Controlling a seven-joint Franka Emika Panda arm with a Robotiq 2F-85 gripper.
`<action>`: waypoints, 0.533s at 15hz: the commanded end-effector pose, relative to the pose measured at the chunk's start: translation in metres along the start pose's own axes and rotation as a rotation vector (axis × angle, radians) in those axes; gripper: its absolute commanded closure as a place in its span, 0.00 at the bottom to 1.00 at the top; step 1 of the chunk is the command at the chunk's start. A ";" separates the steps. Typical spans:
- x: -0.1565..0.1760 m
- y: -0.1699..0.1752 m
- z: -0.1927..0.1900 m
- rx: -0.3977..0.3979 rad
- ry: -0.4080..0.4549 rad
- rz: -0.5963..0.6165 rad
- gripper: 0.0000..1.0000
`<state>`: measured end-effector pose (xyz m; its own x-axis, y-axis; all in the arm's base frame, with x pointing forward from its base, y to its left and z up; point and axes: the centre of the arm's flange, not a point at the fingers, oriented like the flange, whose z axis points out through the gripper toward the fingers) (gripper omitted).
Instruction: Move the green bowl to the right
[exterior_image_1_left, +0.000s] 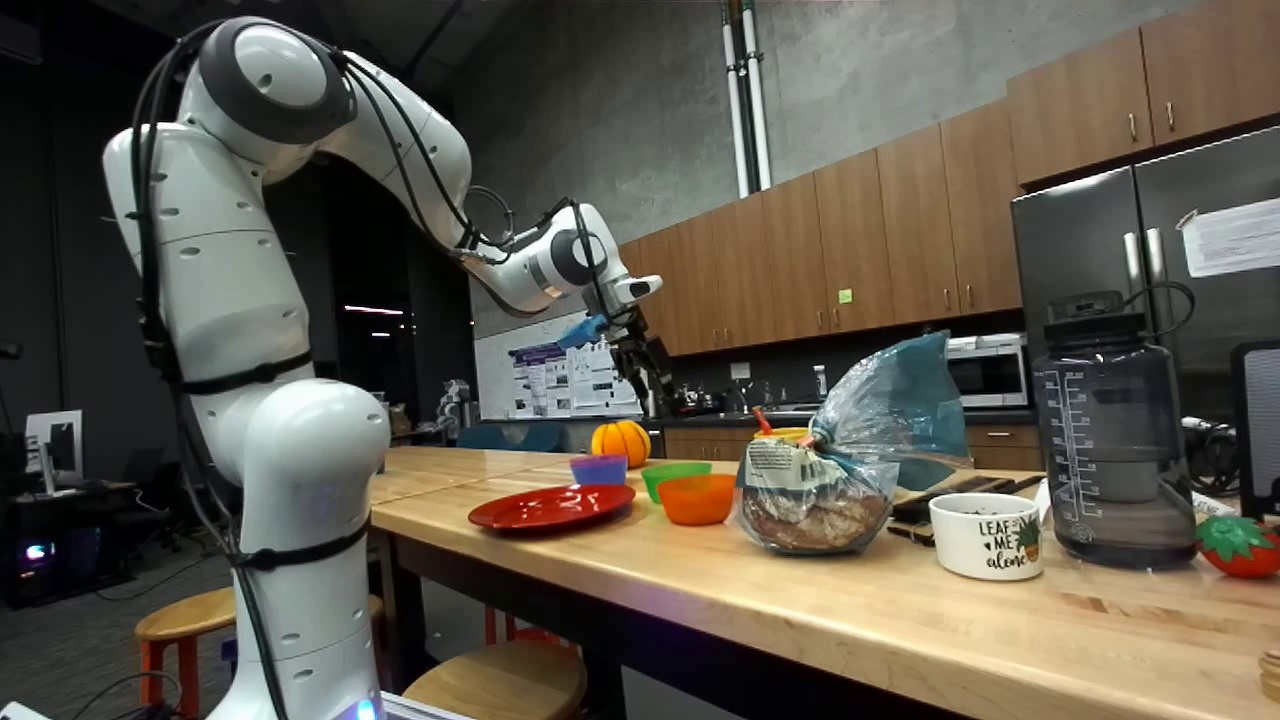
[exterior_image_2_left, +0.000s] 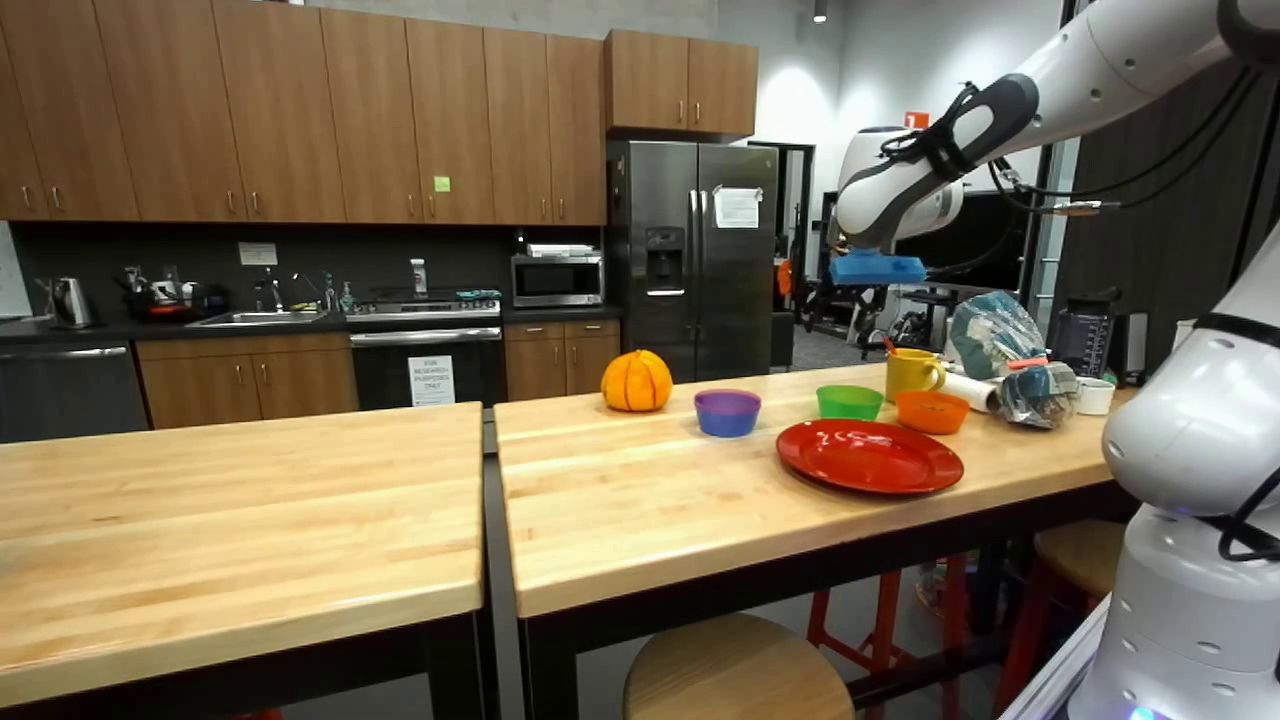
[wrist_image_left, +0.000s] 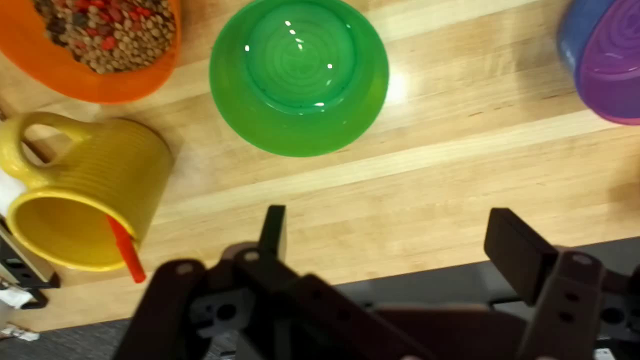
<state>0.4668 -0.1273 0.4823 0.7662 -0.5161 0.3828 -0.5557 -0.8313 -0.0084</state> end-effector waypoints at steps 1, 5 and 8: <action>-0.006 -0.021 -0.016 0.076 0.013 -0.119 0.00; -0.018 -0.048 -0.031 0.138 0.011 -0.245 0.00; -0.026 -0.064 -0.040 0.171 0.014 -0.329 0.00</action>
<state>0.4753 -0.0644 0.4996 0.8721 -0.2843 0.3983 -0.2960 -0.9546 -0.0333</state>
